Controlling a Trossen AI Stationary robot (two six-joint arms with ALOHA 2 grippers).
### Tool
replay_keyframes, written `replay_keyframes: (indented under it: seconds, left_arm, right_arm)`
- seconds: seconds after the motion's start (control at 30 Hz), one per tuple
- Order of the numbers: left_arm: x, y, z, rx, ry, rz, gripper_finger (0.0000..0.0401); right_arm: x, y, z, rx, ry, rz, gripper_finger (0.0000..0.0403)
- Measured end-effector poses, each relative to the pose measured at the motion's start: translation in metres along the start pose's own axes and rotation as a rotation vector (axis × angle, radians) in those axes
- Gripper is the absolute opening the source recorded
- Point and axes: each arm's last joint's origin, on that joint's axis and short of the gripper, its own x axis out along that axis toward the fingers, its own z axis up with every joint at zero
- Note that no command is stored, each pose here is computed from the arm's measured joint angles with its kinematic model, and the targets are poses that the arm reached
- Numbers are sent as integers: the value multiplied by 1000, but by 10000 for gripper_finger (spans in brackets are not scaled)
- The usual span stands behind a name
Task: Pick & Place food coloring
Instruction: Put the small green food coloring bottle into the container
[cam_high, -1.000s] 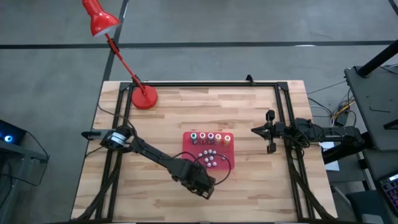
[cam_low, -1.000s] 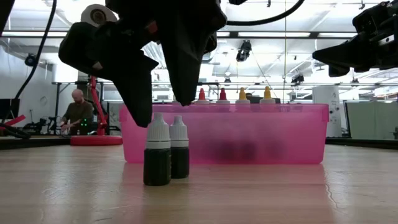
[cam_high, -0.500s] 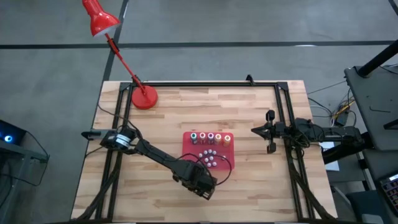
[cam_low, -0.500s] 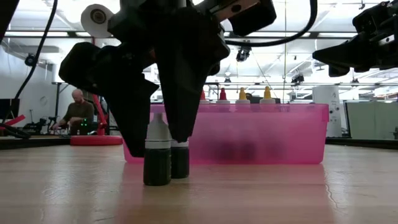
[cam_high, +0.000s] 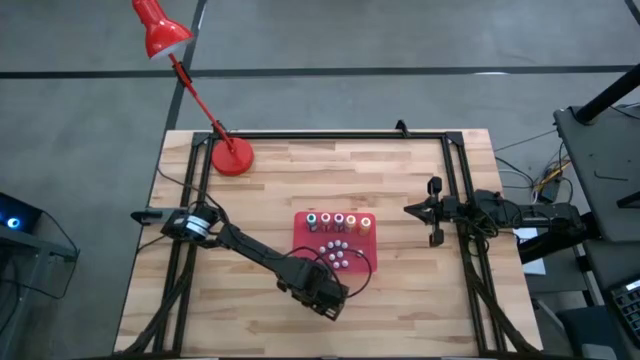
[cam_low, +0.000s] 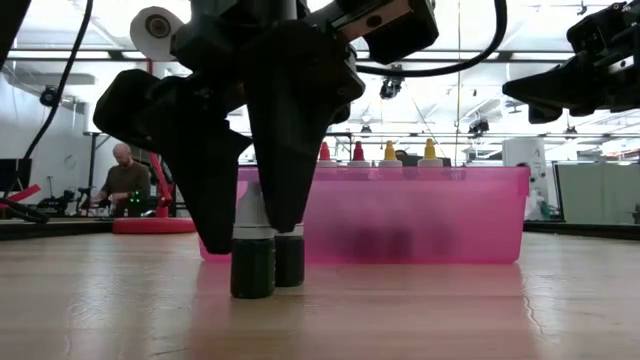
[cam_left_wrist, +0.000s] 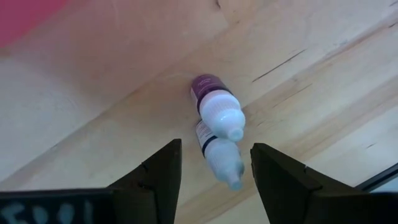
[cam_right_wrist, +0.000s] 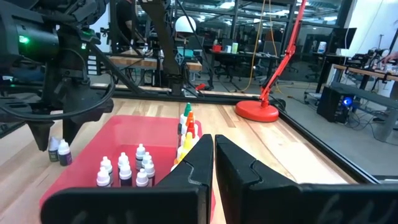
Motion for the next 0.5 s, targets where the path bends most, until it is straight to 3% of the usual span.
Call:
replay_keyframes:
  seconds: [0.3, 0.5]
  left_arm:
    - [1, 1, 0, -1, -9, 4, 161]
    - [1, 1, 0, -2, -9, 4, 127]
  right_arm:
    - [0, 0, 0, 0, 0, 0, 8]
    - [0, 0, 0, 0, 0, 0, 9]
